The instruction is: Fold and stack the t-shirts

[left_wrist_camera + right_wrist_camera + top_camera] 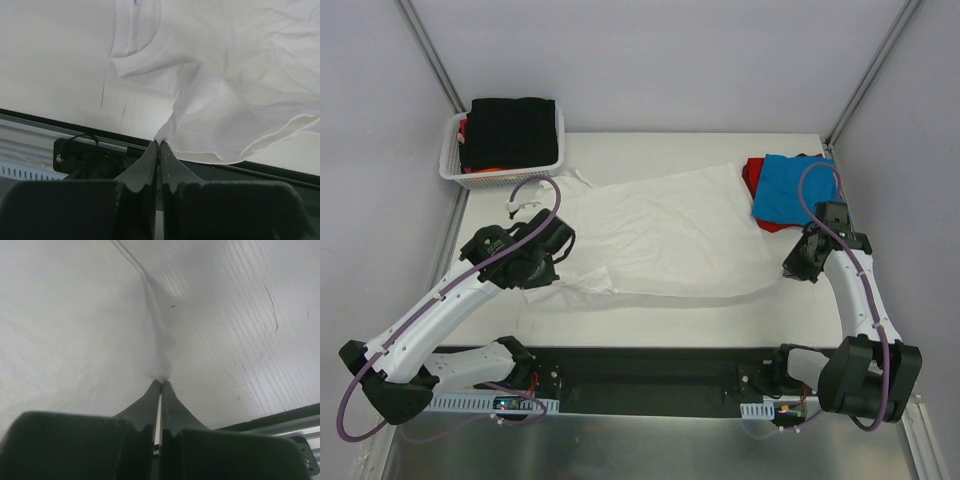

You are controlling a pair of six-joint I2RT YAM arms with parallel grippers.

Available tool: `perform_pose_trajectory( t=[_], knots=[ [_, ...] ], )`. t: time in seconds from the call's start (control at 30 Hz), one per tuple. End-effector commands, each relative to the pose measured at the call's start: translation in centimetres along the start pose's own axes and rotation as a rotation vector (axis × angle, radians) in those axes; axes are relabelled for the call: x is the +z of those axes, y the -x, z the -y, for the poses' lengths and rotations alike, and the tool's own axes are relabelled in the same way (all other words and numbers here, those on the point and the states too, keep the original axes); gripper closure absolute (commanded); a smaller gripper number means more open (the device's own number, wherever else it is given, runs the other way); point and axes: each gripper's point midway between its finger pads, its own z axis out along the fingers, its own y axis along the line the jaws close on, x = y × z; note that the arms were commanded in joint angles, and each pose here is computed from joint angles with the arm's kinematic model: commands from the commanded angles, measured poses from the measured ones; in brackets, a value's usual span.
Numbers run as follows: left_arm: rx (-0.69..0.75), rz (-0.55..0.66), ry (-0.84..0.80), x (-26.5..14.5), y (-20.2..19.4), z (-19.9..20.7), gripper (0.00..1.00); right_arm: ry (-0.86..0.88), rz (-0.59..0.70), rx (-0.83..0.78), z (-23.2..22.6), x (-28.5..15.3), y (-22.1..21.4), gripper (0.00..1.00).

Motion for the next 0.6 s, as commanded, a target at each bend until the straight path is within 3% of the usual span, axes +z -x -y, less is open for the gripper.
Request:
perform_pose_trajectory(
  t=[0.0,0.27,0.57],
  knots=[
    [-0.058,0.015,0.086,-0.9,-0.1,-2.4,1.00,0.067,-0.014,-0.037,-1.5,-0.8,1.8,0.99],
    [-0.089,0.005,0.113,-0.6,-0.6,-2.9,1.00,0.101,-0.052,-0.051,-2.5,-0.3,3.8,0.99],
    [-0.084,0.037,0.135,-3.1,0.2,-4.8,1.00,0.130,-0.052,-0.031,-2.9,-0.2,4.5,0.99]
  ],
)
